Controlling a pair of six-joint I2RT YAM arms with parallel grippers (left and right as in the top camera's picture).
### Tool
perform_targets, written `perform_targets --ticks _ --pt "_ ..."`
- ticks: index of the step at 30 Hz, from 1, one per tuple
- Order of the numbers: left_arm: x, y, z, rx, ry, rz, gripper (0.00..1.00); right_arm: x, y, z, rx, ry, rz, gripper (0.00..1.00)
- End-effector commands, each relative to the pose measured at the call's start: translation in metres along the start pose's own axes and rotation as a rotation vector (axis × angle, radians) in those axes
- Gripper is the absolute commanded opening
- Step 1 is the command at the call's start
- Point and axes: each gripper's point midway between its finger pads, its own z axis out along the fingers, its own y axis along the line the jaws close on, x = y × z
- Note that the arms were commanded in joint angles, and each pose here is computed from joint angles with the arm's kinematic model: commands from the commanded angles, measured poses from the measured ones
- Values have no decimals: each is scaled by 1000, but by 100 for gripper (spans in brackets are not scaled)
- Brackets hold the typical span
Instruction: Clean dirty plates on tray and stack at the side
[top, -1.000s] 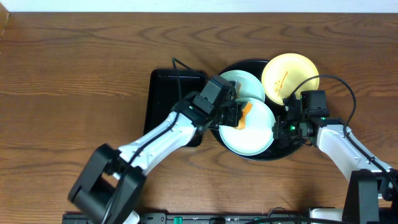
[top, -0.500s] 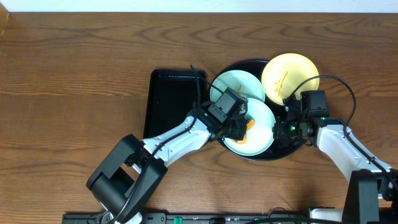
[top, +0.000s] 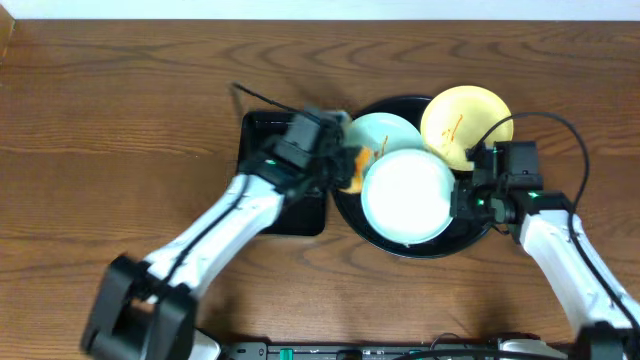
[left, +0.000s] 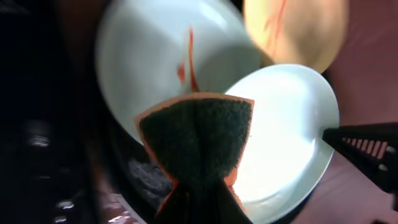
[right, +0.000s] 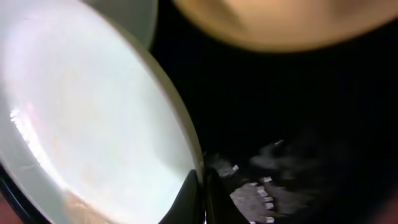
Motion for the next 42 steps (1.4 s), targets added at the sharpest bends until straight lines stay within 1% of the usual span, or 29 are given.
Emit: perform_targets --ticks 1,4,7,11,13,16,22,24,26,36,39,42 --pt "-21 15 -29 -12 -73 -1 8 -28 -7 -27 86 -115 -91 1" --pt "-36 56 -43 -134 -129 -63 8 -38 -13 -44 145 -180 -103 1" --pt "-42 97 -52 -250 -161 -126 8 -45 -23 -61 253 -237 -122 1" --pt "-41 126 -50 -299 -150 -182 8 -53 -32 -84 440 -301 -184 1" --pt "-38 133 -45 -312 -132 -197 8 -55 -29 -89 499 -316 -219 1" --pt "-32 140 -37 -322 -105 -209 8 -56 -13 -92 555 -325 -337 1" --pt "-23 149 -25 -338 -63 -224 8 -62 18 -109 700 -389 -547 1" --pt "-22 150 -25 -340 -62 -225 8 -65 24 -115 746 -413 -583 1" --pt "-23 150 -25 -340 -62 -225 8 -66 25 -120 774 -430 -582 1" --pt "-22 150 -25 -340 -62 -225 8 -68 25 -121 770 -446 -557 1" --pt "-22 150 -25 -340 -62 -225 8 -70 16 -122 774 -458 -479 1" --pt "-22 150 -25 -340 -62 -225 8 -71 -6 -120 746 -466 -316 1"
